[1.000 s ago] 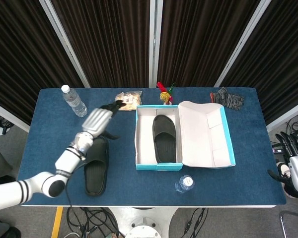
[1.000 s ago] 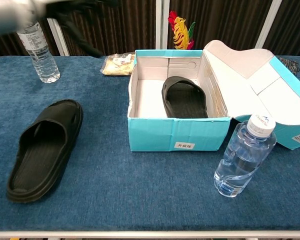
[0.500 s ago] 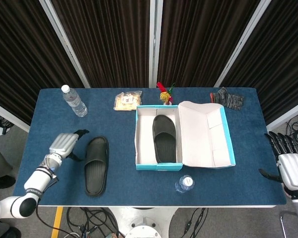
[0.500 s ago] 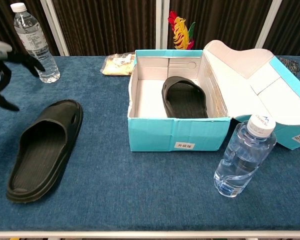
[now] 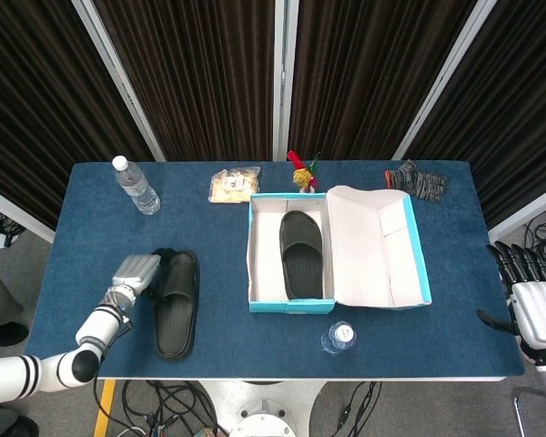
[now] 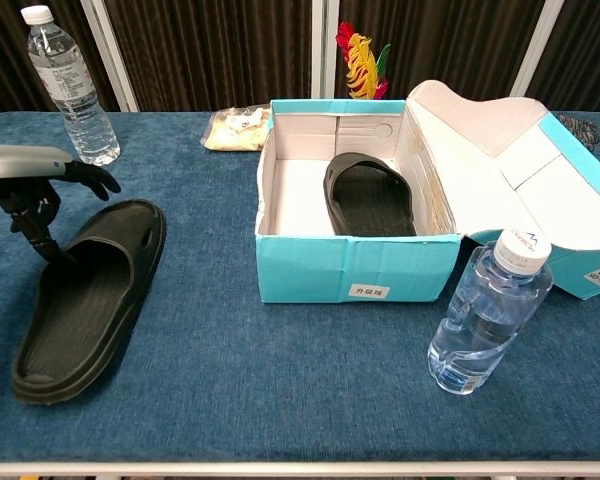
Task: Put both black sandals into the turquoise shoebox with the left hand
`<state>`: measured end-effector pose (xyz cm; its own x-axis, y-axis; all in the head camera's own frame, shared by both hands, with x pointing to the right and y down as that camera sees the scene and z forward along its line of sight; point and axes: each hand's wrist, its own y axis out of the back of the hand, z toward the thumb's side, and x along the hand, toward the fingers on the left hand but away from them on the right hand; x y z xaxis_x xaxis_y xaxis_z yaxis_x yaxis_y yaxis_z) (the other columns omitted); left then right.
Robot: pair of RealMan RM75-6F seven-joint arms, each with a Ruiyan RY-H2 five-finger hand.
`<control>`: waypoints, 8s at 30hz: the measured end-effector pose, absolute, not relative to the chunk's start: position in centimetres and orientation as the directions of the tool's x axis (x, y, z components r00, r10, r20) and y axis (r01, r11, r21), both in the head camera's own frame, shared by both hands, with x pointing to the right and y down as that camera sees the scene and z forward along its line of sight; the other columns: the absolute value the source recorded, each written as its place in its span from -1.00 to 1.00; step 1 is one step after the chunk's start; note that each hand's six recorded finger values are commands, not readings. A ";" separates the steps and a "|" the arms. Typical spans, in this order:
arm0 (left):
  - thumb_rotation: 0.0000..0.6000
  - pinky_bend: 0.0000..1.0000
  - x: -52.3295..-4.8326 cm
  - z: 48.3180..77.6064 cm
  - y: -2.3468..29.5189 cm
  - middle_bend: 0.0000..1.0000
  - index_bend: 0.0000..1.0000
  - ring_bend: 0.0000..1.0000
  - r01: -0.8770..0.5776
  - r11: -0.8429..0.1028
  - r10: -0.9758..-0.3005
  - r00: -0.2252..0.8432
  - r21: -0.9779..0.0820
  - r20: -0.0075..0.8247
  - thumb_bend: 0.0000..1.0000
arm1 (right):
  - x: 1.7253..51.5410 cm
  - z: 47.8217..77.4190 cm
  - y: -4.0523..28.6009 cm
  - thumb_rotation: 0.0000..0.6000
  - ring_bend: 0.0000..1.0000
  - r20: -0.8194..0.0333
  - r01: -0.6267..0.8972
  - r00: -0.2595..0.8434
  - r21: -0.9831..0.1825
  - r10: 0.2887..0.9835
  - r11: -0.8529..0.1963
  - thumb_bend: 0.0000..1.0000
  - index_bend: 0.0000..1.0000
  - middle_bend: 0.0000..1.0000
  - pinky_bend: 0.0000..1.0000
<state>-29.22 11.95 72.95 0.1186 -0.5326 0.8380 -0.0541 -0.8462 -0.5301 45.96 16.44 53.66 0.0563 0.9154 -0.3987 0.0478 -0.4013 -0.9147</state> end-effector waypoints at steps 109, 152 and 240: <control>1.00 0.48 -11.2 73.8 0.3 0.25 0.20 0.17 -0.657 -0.596 -0.791 0.380 -0.461 0.480 -0.98 | 46.4 52.6 16.7 1.00 -1.00 -0.390 0.026 0.020 -0.920 0.920 -0.391 -0.95 -0.96 -0.91 -0.93; 1.00 0.03 -9.8 78.0 3.8 -0.49 -0.53 -0.55 -0.423 -0.723 -0.689 0.387 -0.545 0.613 -0.99 | 46.8 52.9 16.7 1.00 -1.00 -0.399 0.028 0.012 -0.917 0.917 -0.399 -0.95 -0.96 -0.91 -0.93; 1.00 -0.70 -31.0 64.7 4.0 -0.55 -0.45 -1.00 -0.306 -0.393 -0.915 0.220 -0.867 0.337 -0.44 | 49.3 53.9 18.1 1.00 -1.00 -0.428 0.118 -0.037 -0.899 0.903 -0.422 -0.87 -0.96 -0.91 -0.93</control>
<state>-31.01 3.99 64.66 0.2199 -0.9153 0.3374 -0.3057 -0.3931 -0.8672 49.34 18.11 53.87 -0.0365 0.9029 -0.4282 0.1185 -0.4215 -0.8990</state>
